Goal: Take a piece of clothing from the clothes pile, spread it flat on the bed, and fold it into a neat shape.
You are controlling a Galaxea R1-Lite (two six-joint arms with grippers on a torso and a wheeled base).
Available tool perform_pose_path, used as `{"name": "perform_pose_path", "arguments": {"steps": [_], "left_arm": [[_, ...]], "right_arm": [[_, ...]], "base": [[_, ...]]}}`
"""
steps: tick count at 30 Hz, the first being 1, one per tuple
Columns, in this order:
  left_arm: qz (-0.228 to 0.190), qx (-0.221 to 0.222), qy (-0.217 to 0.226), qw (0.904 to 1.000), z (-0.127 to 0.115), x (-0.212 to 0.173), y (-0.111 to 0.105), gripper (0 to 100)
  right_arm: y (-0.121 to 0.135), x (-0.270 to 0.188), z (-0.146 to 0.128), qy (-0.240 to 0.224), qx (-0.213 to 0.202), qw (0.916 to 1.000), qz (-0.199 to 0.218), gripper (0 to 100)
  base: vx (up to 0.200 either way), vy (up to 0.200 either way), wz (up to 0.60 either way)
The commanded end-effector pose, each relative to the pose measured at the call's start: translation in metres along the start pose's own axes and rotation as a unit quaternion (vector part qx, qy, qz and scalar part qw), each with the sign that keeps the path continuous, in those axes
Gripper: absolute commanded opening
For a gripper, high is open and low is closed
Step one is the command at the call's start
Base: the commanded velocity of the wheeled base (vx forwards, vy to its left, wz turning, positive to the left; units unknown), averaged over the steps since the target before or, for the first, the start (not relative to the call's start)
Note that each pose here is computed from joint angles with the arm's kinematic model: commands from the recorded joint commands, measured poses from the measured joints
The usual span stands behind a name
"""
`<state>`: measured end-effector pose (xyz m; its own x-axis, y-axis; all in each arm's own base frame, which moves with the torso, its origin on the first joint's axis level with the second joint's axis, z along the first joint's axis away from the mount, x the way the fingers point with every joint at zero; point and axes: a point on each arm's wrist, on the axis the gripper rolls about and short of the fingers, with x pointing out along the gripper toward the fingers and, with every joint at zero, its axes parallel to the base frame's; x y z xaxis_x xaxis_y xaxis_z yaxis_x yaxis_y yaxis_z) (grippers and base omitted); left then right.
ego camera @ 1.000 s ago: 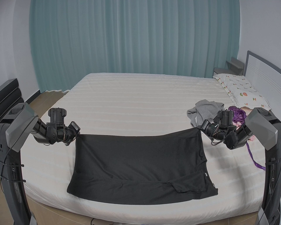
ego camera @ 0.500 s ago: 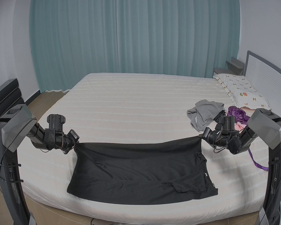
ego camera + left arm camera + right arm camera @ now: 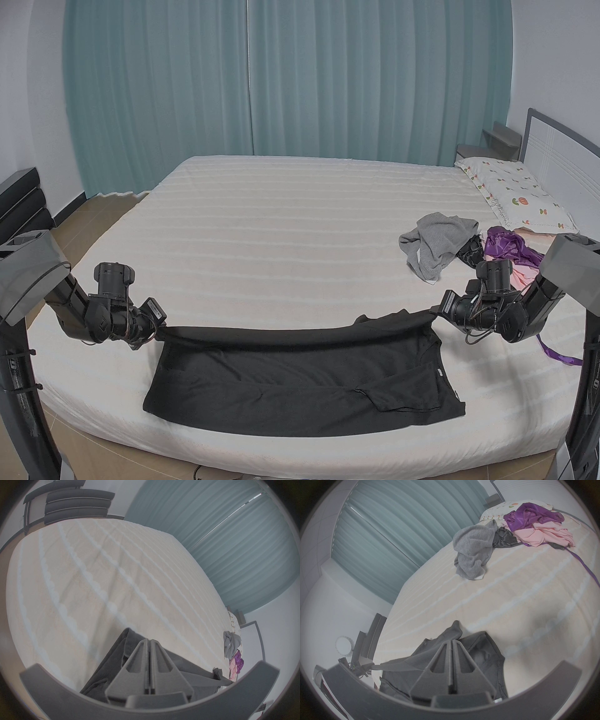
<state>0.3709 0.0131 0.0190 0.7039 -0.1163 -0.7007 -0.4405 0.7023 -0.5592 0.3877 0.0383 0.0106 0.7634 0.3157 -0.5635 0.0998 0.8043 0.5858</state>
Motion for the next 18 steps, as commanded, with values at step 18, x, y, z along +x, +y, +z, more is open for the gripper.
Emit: {"name": "perform_pose_path", "arguments": {"steps": [18], "left_arm": [[0.034, 0.004, 0.046, 0.9984, -0.044, -0.013, 0.032, 0]], "right_arm": [[-0.027, -0.02, -0.041, 0.071, -0.038, 0.9955, -0.048, 0]], "base": [[0.0, 0.0, 0.0]]}}
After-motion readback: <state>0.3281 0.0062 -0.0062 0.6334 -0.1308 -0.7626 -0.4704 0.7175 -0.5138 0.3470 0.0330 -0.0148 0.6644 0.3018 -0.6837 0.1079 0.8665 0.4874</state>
